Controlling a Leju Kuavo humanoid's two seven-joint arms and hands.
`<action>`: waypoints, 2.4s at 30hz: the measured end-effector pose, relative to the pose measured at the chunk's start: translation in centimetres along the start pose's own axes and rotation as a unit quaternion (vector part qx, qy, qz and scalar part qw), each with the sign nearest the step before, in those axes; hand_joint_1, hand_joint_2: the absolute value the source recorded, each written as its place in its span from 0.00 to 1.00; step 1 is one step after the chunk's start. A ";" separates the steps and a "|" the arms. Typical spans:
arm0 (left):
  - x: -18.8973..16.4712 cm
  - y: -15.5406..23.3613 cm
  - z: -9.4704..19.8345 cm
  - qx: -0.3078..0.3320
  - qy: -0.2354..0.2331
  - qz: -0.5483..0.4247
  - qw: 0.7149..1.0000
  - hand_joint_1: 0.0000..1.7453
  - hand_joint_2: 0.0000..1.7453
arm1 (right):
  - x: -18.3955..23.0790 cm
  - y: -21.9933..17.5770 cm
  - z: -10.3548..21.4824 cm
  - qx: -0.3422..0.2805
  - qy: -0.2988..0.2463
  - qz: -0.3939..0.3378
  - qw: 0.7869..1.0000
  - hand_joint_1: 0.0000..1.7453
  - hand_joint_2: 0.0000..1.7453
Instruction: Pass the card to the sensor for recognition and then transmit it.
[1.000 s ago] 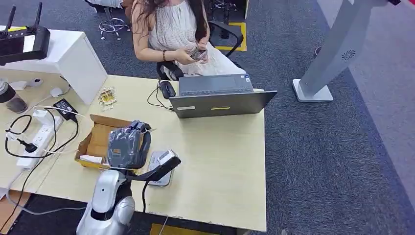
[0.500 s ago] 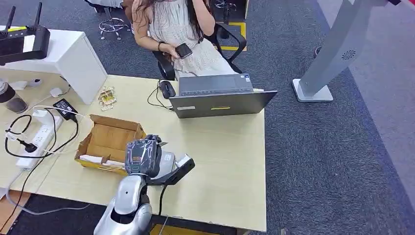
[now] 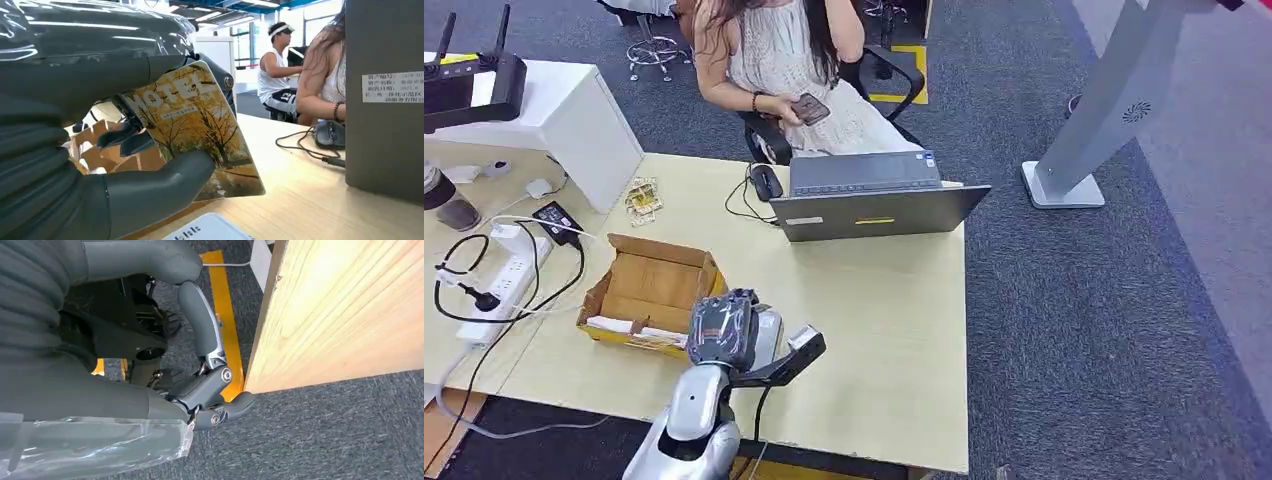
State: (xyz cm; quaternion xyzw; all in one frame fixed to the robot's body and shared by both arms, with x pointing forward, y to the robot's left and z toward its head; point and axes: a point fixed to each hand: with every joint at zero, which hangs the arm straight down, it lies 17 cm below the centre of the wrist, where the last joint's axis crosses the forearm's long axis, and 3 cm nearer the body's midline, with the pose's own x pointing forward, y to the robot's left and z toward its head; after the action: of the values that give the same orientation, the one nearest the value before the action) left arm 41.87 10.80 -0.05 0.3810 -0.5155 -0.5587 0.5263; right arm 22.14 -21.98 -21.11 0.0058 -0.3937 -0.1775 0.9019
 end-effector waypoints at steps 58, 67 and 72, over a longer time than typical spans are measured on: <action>-10.9 25.2 -6.6 0.227 0.062 -0.002 0.972 1.00 1.00 | -0.8 0.5 0.3 0.005 0.011 0.009 1.000 0.00 1.00; -11.0 25.0 -6.7 0.221 0.062 -0.001 0.973 1.00 1.00 | -0.9 0.4 0.3 0.003 0.014 0.008 1.000 0.00 1.00; -11.2 24.8 -6.8 0.217 0.064 -0.003 0.974 0.00 1.00 | -0.9 0.4 0.3 0.003 0.015 0.008 1.000 0.00 1.00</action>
State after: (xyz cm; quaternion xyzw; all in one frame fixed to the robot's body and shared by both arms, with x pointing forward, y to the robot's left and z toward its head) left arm 55.02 22.73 21.61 0.5224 -0.5890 -0.4094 0.4611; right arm 21.50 -21.30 -21.50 0.0076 -0.3807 -0.1693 0.9091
